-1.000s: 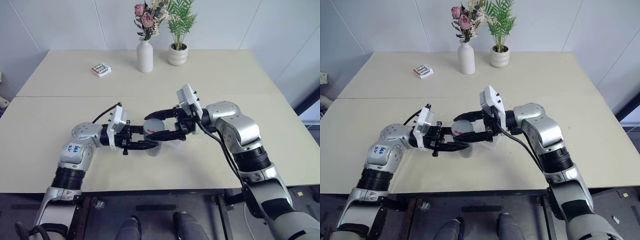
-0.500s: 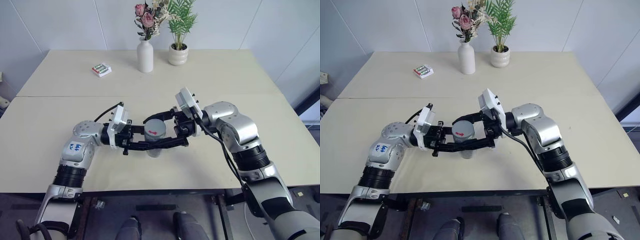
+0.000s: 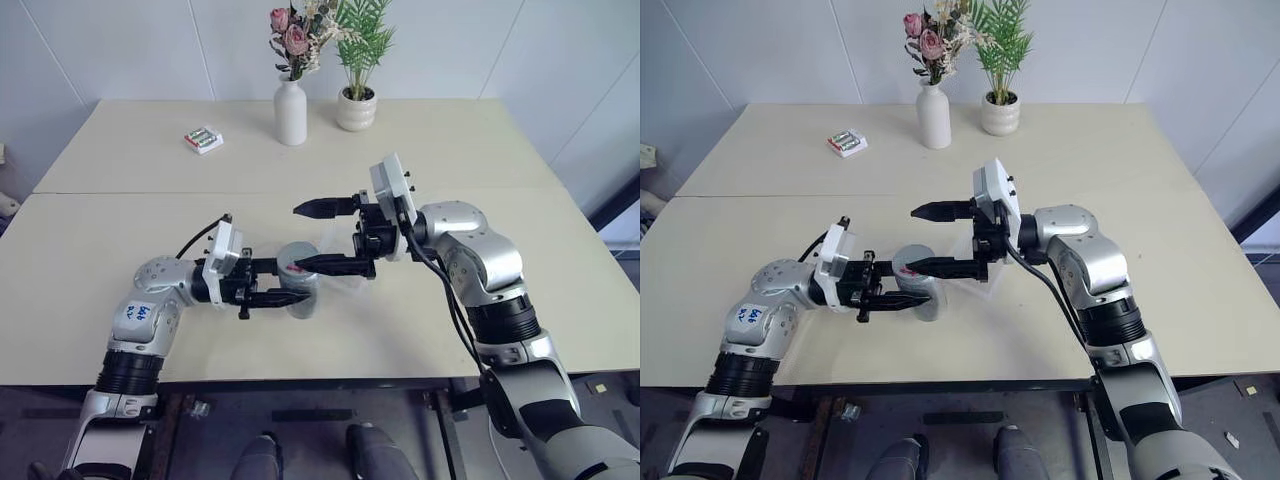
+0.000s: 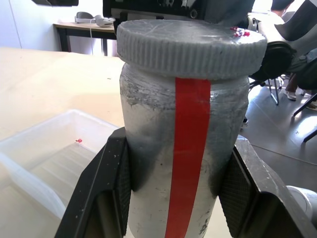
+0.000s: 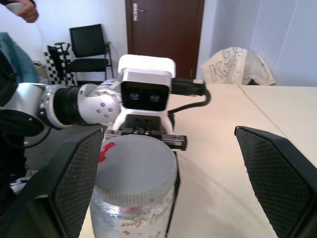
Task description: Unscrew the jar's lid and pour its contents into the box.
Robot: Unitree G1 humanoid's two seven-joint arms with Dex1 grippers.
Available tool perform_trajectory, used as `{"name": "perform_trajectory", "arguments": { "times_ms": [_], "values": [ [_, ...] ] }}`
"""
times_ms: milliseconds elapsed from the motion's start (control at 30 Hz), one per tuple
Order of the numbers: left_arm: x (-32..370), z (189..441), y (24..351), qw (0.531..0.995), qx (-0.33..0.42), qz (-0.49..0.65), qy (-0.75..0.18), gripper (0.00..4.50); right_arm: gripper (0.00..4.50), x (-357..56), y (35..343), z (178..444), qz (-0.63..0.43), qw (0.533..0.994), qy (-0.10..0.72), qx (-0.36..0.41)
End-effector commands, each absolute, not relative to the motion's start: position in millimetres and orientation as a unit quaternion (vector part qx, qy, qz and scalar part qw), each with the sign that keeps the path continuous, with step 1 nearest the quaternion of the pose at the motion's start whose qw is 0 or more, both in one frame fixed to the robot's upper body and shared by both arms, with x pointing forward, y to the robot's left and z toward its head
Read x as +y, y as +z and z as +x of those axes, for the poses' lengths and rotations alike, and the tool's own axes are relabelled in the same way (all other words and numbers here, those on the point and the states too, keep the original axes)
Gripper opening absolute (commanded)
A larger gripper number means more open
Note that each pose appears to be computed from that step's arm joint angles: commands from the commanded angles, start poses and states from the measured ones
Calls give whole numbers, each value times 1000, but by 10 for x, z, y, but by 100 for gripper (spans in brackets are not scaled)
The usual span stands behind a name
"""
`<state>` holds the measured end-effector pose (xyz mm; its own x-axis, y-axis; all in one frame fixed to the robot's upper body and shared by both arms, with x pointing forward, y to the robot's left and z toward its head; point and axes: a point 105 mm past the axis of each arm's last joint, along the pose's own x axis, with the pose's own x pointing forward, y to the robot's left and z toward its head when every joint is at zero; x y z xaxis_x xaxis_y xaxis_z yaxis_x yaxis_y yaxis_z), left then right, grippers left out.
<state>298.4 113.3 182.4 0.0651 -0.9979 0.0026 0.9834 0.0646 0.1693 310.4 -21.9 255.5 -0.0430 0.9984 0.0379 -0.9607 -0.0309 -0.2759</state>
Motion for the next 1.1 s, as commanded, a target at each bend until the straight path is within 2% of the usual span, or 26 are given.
{"name": "perform_trajectory", "arguments": {
  "times_ms": [33,333,533,1100],
  "values": [
    [1145,2951,1907,728,-80,74,-676,194,446,-183,2701,3000,-83,681,713,-147],
    [1123,2998,1899,733,-82,80,-671,194,446,55,2543,2768,-85,672,729,-104],
    [1090,2996,1895,730,-85,77,-674,194,446,121,2499,2923,-89,709,693,-98],
    [1104,2998,1907,734,-92,77,-669,194,446,-89,2523,3134,-95,740,659,-94]
  ]
}}
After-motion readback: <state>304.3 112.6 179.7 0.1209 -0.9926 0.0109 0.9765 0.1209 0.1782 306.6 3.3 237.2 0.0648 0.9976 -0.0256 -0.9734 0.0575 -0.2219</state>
